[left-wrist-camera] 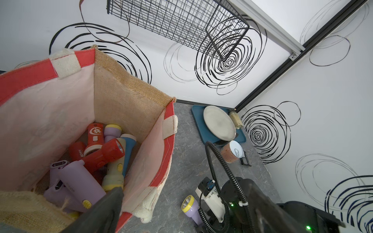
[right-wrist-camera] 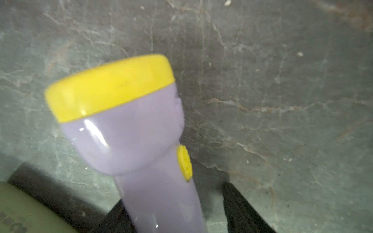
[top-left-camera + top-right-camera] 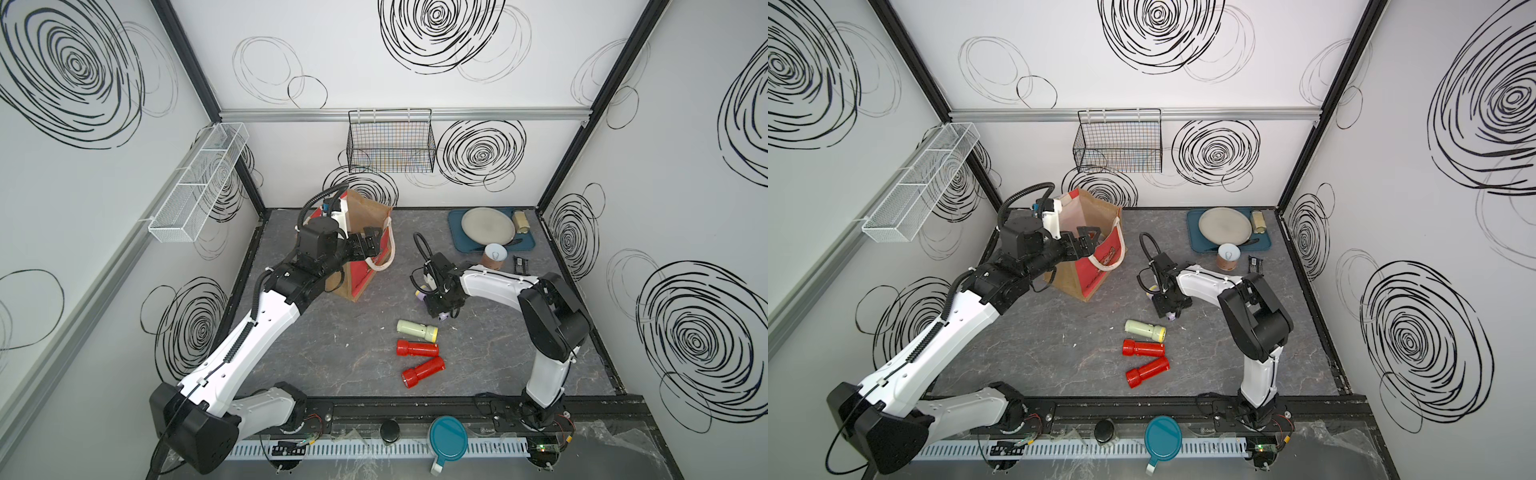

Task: Put the flashlights into the tote bags
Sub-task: Pick up the flashlight from the center of the board.

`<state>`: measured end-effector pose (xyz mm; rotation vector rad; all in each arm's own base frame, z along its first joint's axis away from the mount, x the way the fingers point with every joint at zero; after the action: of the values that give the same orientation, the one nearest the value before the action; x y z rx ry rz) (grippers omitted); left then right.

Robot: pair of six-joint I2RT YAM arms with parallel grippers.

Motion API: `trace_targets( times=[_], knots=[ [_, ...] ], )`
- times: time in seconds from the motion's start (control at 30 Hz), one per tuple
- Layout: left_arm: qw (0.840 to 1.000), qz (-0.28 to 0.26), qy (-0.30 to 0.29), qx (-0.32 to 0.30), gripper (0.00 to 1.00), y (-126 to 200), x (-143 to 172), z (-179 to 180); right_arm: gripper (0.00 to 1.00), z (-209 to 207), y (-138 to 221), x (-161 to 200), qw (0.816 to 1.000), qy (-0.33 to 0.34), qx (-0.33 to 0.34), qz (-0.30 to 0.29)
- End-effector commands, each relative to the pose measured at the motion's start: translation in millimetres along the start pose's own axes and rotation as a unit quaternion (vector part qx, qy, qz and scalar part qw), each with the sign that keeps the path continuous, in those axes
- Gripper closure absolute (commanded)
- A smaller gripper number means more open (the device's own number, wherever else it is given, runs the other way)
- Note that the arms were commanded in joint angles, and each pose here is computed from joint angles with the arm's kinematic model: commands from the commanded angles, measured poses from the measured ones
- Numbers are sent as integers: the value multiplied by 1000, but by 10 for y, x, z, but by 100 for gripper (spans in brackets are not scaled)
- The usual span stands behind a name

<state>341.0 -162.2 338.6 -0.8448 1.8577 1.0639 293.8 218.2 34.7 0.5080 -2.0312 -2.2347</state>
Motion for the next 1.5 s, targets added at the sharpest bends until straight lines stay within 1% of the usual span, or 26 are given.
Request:
trace_targets(
  times=[0.0, 0.1, 0.27, 0.37, 0.47, 0.57, 0.7, 0.77, 0.83, 0.93, 1.03, 1.17, 1.33, 1.47],
  knots=[
    [1000, -24, 2, 13, 1, 64, -93, -24, 45, -18, -82, 37, 1000, 13, 11, 12],
    [1000, -27, 3, 15, 1, 76, -106, -30, 57, -17, -88, 84, 1000, 17, 11, 12],
    [999, -30, 5, 16, 1, 80, -132, -40, 74, -3, -52, 153, 1000, 18, 1, 1],
    [999, -31, 5, 21, 1, 74, -136, -68, 87, 68, 85, 103, 999, 17, -30, -33],
    [999, -28, 1, 33, 1, 53, -127, -133, 96, 203, 397, -30, 991, 19, -87, -99],
    [998, -29, -8, 58, 1, 61, -142, -270, 99, 346, 881, -194, 970, 22, -160, -182],
    [994, -31, -25, 103, 1, 74, -188, -532, 100, 457, 1596, -361, 927, 28, -244, -283],
    [991, -32, -33, 128, 1, 78, -214, -676, 100, 532, 1909, -396, 901, 55, -274, -333],
    [987, -34, -41, 154, 1, 85, -242, -823, 100, 569, 2187, -422, 877, 62, -295, -374],
    [981, -32, -44, 188, 1, 70, -256, -982, 100, 589, 2531, -464, 853, 70, -313, -412],
    [975, -21, -43, 215, 1, 3, -202, -1095, 100, 628, 2739, -505, 842, 79, -324, -425],
    [970, -5, -50, 238, 1, -96, -109, -1269, 100, 691, 2874, -544, 830, 85, -341, -433],
    [966, -6, -45, 255, 1, -207, -62, -1424, 100, 772, 2944, -576, 823, 88, -352, -438],
    [966, -7, -39, 255, 0, -310, -48, -1478, 100, 823, 2942, -584, 821, 93, -356, -436]
  ],
)
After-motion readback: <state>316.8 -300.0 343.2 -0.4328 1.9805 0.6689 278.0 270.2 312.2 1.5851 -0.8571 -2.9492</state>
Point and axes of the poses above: each gripper's point midway between its finger pads, its own y axis back along the fingers, its own z axis along the line the jaws close on, x = y × z, the point moved 2 cm from there along y, back along the fingers, and after that the axes turned 10 degrees about -y, right-handed, at the moved point
